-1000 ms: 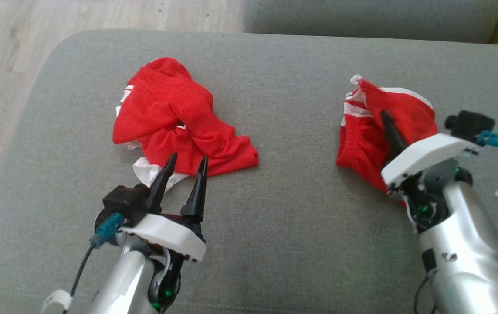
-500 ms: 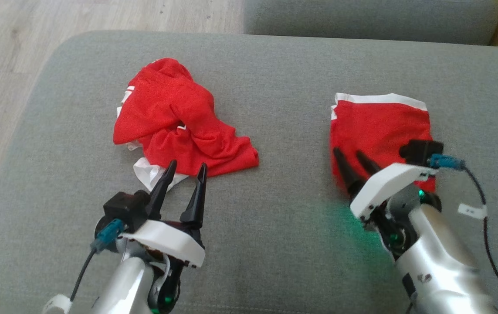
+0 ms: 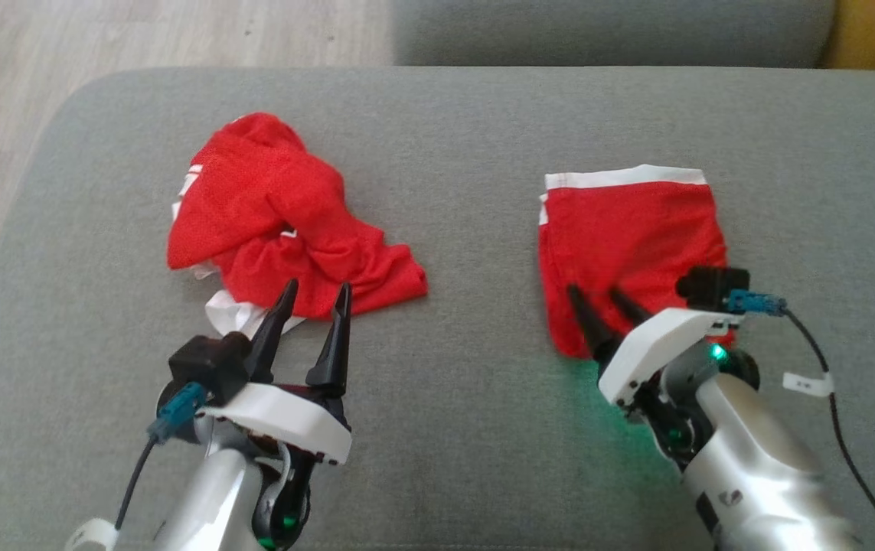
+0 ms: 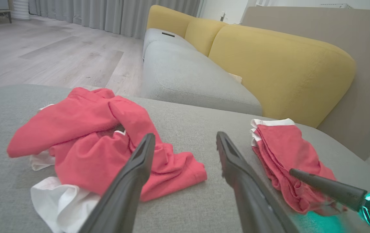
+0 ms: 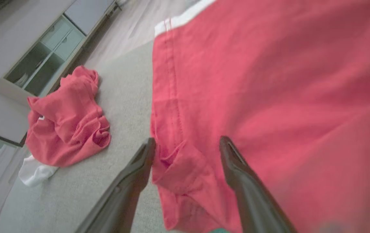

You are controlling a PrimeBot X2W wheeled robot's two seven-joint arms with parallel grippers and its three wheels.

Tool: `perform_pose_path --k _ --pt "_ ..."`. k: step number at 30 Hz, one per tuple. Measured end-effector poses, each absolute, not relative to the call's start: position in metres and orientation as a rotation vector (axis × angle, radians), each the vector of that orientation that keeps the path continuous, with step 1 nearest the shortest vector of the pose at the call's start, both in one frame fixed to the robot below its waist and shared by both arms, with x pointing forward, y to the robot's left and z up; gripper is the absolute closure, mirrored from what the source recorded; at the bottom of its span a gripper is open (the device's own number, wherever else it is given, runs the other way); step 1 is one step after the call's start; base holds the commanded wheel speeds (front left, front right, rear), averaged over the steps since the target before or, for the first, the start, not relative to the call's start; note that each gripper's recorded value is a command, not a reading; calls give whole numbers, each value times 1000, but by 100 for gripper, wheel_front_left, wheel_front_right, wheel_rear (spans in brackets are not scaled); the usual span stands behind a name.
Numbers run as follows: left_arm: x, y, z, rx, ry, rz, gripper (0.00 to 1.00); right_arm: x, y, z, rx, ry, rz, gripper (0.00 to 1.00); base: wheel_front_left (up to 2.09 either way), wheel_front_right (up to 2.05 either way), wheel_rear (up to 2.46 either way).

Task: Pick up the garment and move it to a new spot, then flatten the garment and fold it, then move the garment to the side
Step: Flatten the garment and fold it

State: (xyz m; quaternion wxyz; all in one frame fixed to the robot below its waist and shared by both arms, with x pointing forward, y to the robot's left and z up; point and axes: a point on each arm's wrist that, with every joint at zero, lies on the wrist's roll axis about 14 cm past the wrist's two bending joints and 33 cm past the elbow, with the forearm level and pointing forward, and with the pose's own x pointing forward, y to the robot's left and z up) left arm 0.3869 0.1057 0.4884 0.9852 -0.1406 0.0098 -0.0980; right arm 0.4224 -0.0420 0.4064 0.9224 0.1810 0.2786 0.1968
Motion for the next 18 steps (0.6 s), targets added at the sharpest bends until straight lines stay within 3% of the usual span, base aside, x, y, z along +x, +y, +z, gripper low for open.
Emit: perform_pose_path --k 10,18 --pt "397 85 508 -296 -33 -266 0 453 -133 481 185 158 262 0 0 0 0" --pt "404 66 525 -310 -79 -327 0 431 -184 506 11 -15 132 0 0 0 0"
